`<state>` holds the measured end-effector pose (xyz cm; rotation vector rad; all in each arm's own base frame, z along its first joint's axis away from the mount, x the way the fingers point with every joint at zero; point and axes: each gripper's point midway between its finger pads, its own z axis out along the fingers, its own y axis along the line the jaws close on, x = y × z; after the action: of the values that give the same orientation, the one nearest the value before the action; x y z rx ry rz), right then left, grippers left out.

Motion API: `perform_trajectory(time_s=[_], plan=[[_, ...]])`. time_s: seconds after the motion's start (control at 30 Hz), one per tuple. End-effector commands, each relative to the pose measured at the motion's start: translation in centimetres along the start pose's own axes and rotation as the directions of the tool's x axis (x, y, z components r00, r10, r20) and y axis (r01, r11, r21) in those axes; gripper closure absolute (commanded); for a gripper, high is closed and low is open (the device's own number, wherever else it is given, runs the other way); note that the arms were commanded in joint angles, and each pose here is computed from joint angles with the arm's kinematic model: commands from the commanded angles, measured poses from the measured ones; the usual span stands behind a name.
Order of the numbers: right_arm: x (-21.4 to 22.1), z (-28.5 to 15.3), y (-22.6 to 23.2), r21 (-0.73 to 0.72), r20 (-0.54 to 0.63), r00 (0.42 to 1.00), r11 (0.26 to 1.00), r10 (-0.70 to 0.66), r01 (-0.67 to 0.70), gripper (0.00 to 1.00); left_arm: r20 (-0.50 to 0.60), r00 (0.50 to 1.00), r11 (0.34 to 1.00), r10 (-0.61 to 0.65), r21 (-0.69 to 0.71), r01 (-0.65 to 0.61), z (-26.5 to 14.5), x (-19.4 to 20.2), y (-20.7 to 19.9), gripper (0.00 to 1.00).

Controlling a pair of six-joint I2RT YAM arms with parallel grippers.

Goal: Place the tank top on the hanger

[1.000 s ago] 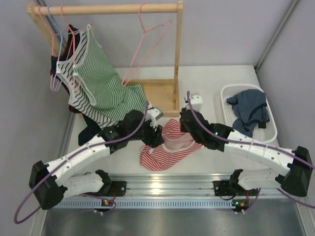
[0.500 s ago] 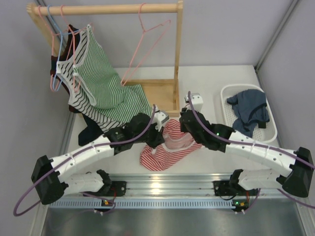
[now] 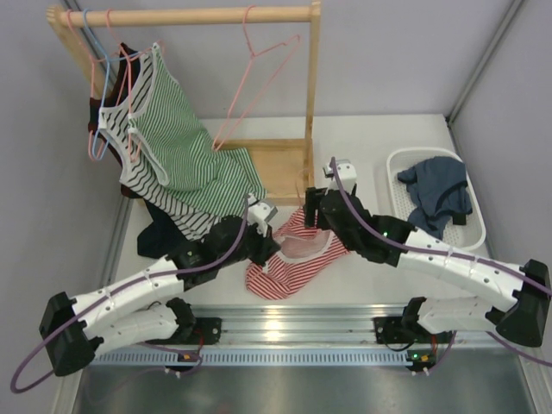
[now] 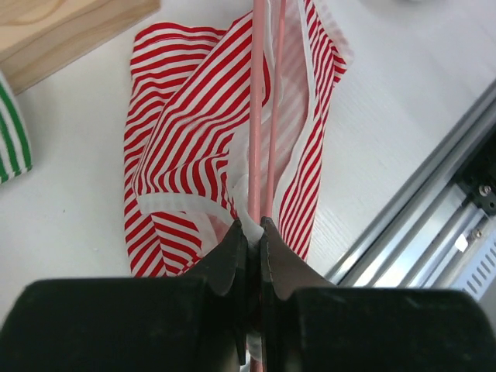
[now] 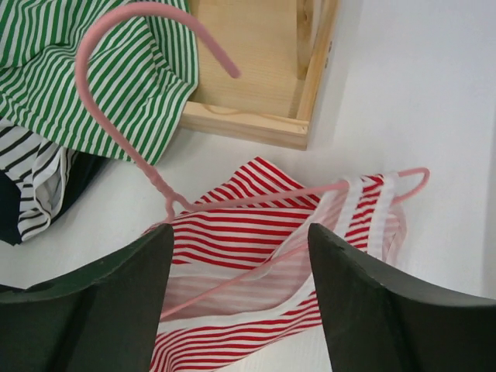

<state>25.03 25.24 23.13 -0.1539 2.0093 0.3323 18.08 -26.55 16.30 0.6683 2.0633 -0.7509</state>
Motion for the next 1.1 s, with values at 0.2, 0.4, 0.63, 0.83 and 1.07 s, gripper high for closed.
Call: perform_trajectory(time_s=[0.2, 0.4, 0.63, 0.83, 1.07], plan=[[-4.8, -2.5, 0.4, -0.021, 0.097, 0.995, 0.999, 0.033, -0.031, 0.14, 0.251, 0.956, 0.981, -0.152, -0.08, 0.177, -2.1, -2.0, 1.9, 1.0], [-7.6, -4.3, -0.3, -0.01, 0.147, 0.988, 0.999, 0.049, -0.048, 0.1, 0.346, 0.914, 0.941, -0.212, -0.181, 0.287, -4.6, -1.7, 4.6, 1.0], [-8.5, -5.2, -1.2, 0.004, 0.177, 0.982, 0.998, 0.067, -0.068, 0.1, 0.459, 0.856, 0.866, -0.24, -0.297, 0.402, -7.6, -2.4, 7.6, 1.0], [-8.9, -6.1, -2.0, 0.008, 0.192, 0.978, 0.997, 0.075, -0.078, 0.1, 0.531, 0.811, 0.832, -0.243, -0.315, 0.456, -9.2, -3.3, 8.7, 1.0], [-8.5, -6.5, -2.5, 0.008, 0.191, 0.978, 0.996, 0.087, -0.09, 0.1, 0.565, 0.803, 0.781, -0.191, -0.408, 0.473, -11.2, -5.5, 9.9, 1.0]])
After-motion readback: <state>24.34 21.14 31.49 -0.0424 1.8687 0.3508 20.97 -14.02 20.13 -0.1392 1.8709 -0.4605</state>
